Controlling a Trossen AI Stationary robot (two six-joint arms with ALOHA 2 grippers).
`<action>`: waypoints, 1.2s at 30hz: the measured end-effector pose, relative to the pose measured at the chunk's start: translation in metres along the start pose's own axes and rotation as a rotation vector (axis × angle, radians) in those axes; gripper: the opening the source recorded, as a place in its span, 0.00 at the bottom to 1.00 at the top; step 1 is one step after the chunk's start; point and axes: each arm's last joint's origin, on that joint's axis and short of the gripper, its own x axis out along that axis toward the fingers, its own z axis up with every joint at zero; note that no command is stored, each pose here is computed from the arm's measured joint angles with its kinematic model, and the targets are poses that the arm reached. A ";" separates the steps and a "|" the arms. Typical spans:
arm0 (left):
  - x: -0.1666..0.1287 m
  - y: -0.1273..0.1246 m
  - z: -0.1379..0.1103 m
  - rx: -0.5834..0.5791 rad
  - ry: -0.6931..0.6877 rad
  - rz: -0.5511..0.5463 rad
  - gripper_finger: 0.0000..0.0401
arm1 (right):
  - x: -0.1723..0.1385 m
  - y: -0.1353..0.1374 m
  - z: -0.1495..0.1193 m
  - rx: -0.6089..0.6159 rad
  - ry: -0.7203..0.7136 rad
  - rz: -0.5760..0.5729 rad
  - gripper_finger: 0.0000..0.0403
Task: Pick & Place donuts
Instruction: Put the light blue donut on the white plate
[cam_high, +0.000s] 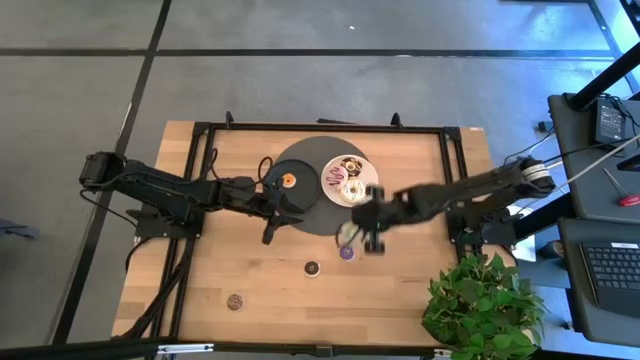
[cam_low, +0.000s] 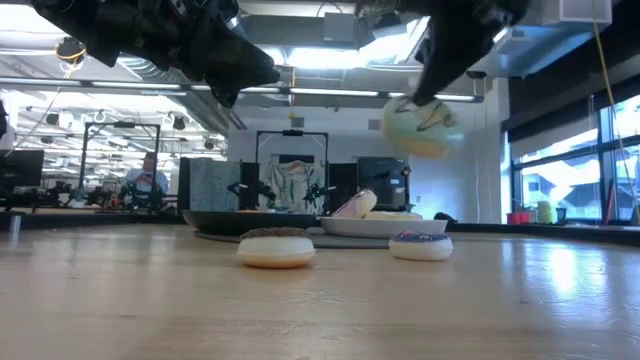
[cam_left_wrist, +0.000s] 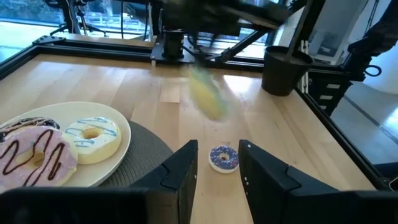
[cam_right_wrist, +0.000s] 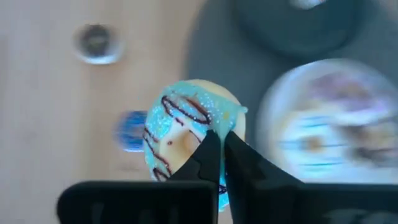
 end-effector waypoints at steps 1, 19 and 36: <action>0.000 0.000 0.000 0.000 0.002 0.000 0.28 | -0.004 -0.009 0.000 -0.044 -0.008 -0.039 0.03; 0.000 0.000 -0.002 0.122 0.024 0.003 0.28 | 0.045 -0.105 -0.014 -0.776 0.403 -0.222 0.03; 0.000 0.003 -0.002 0.141 0.020 0.087 0.28 | 0.076 -0.109 -0.018 -1.163 0.554 -0.158 0.03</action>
